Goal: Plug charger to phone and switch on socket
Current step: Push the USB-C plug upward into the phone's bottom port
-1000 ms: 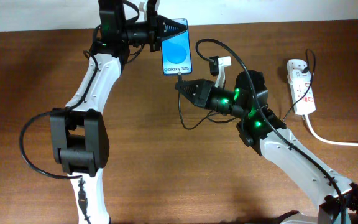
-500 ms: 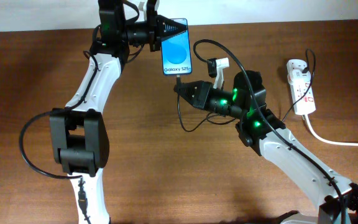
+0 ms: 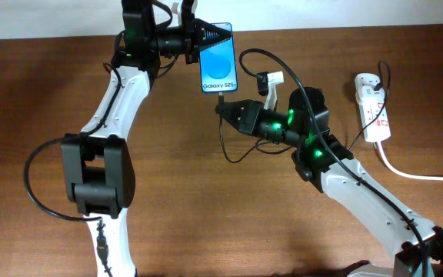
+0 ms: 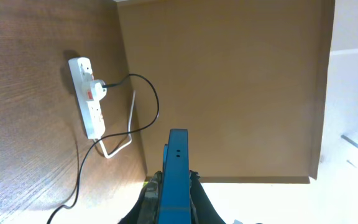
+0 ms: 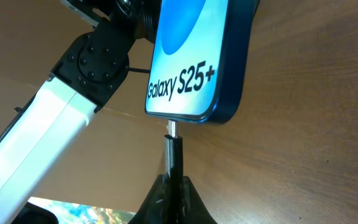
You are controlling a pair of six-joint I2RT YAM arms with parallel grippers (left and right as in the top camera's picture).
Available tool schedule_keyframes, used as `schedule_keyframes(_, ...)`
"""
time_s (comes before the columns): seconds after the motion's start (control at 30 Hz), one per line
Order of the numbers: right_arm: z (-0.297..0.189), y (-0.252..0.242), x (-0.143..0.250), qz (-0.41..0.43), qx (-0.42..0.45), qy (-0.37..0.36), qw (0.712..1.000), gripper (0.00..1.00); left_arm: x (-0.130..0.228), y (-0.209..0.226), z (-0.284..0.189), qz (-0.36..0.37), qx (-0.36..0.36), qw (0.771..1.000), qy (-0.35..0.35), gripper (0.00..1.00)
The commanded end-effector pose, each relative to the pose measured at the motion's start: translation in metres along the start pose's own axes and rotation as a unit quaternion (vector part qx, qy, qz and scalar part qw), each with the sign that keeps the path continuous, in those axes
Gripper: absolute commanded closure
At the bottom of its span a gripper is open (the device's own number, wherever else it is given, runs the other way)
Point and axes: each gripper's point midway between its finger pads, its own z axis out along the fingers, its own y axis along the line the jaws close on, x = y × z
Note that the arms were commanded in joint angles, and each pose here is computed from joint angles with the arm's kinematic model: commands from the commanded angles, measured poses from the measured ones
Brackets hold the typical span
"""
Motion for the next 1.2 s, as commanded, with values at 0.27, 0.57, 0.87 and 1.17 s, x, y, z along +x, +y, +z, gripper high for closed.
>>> schedule_keyframes(0.27, 0.005, -0.001, -0.004, 0.005, 0.003, -0.006, 1.0, 0.96, 0.007, -0.019, 0.002, 0.023, 0.016, 0.999, 0.021, 1.0)
schedule_keyframes(0.57, 0.005, 0.008, -0.001, 0.016, -0.018, 0.006, 1.0, 0.96, 0.008, -0.019, 0.005, 0.026, 0.016, 0.999, 0.022, 1.0)
schedule_keyframes(0.87, 0.004, 0.012, 0.005, 0.026, -0.029, 0.025, 0.999, 0.96, 0.004, -0.019, -0.003, 0.026, 0.015, 0.999, 0.016, 1.0)
schedule_keyframes(1.17, -0.001, 0.008, -0.003, 0.028, -0.028, 0.019, 0.999, 0.96, 0.004, -0.018, -0.003, 0.031, 0.015, 0.999, 0.016, 1.0)
